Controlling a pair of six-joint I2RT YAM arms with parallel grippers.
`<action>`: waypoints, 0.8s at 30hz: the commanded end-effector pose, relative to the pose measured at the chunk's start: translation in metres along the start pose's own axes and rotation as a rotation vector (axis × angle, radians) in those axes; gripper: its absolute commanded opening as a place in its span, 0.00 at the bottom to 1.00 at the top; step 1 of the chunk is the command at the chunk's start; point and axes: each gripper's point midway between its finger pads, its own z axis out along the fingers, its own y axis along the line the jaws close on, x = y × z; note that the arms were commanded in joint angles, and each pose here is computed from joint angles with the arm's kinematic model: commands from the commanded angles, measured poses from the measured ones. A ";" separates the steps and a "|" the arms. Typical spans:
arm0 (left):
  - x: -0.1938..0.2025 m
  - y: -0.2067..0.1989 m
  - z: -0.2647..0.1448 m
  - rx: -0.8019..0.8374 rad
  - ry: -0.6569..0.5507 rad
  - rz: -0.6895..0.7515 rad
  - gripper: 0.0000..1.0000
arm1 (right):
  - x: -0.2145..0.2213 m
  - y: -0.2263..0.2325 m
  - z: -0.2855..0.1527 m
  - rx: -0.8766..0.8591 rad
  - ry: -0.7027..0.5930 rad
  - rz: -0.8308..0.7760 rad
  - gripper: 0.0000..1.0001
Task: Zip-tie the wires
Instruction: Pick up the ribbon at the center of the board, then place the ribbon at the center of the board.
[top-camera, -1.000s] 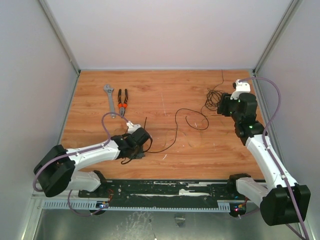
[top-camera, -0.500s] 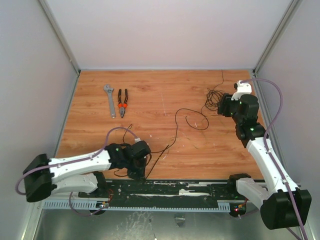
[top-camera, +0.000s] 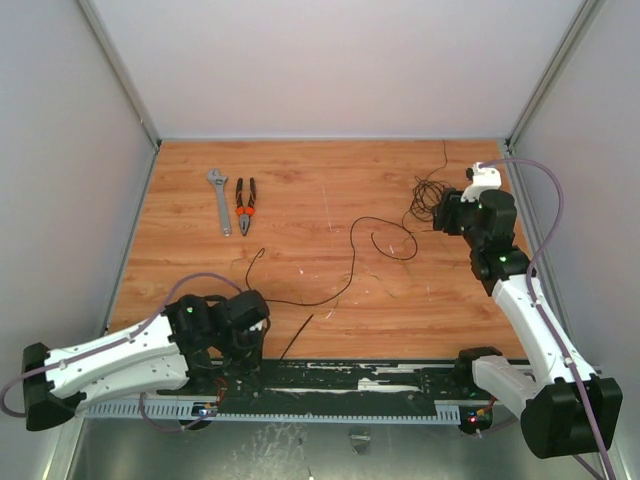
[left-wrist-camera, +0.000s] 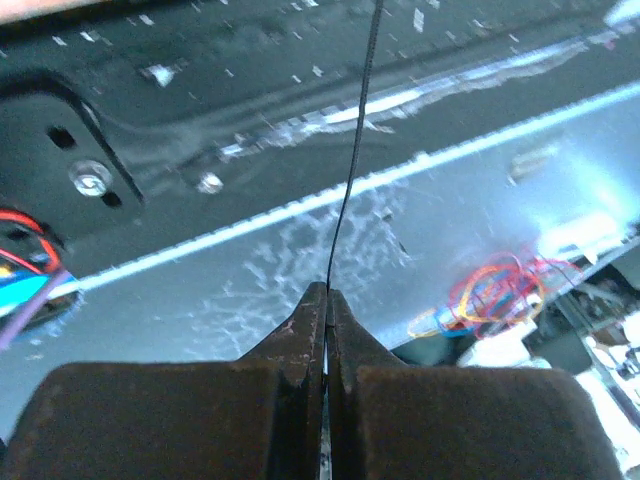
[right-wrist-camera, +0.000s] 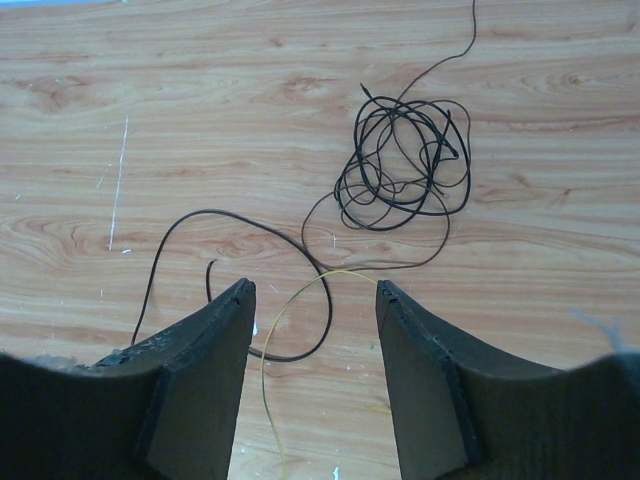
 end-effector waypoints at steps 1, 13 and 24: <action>0.022 -0.029 -0.041 0.136 0.071 -0.003 0.00 | -0.010 0.003 0.003 -0.014 -0.025 0.002 0.53; -0.091 -0.165 -0.139 0.436 -0.443 0.250 0.00 | -0.024 0.005 0.000 -0.019 -0.056 -0.001 0.53; -0.280 -0.132 -0.136 0.311 -0.720 0.226 0.00 | -0.029 0.005 -0.013 -0.015 -0.086 -0.005 0.53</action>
